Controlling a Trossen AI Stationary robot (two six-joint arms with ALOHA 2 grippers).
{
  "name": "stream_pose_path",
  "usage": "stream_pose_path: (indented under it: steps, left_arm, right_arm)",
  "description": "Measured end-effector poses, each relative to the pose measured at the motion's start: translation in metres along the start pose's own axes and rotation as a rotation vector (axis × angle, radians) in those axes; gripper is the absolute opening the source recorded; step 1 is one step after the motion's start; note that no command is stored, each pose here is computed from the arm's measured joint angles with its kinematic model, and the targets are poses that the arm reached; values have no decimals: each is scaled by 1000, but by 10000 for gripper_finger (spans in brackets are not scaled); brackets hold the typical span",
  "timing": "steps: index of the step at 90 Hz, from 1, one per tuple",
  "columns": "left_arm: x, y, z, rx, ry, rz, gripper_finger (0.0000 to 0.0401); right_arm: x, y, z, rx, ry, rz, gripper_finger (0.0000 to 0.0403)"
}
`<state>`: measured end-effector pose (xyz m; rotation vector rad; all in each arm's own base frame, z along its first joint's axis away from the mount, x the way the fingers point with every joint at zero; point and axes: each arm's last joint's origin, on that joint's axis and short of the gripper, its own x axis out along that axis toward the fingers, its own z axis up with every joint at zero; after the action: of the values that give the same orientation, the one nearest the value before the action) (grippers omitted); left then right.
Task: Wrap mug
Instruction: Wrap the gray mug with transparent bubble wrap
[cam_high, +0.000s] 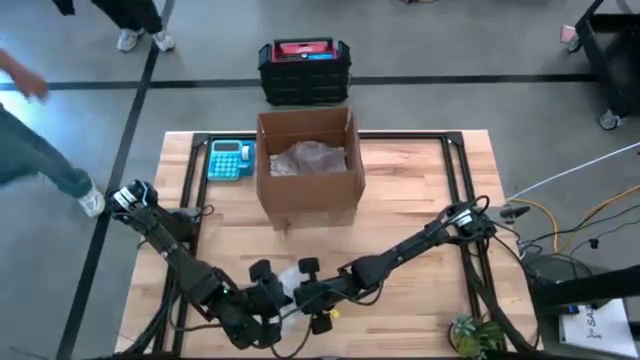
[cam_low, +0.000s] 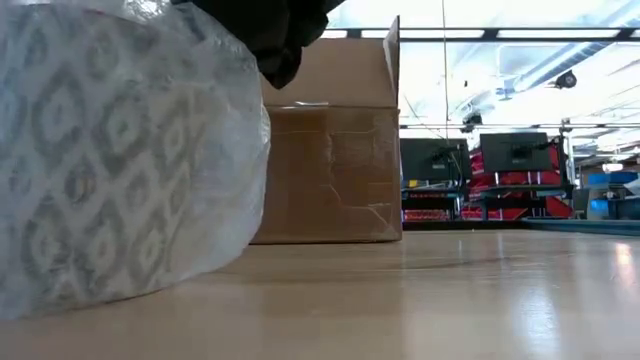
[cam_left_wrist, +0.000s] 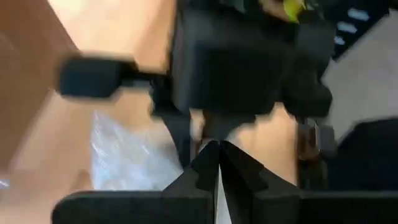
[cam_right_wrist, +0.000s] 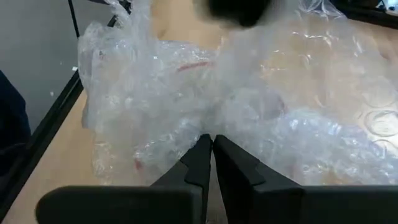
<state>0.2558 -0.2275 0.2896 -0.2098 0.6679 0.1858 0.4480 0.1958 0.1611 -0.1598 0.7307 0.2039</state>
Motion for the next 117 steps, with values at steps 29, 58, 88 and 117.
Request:
stream_pose_path:
  steps: [29,58,88,117]
  left_arm:
    - [35,11,-42,-127,29,-43,0]
    - [59,28,-79,-275,-45,-153,0]
    - [59,25,-77,-256,-56,-167,0]
    - [59,25,-77,-253,-53,-166,0]
  right_arm:
    - [-4,1,1,7,10,7,14]
    - [-49,-6,46,28,69,-15,14]
    - [-45,-53,37,5,168,-350,14]
    - [-28,-20,31,-44,53,-56,14]
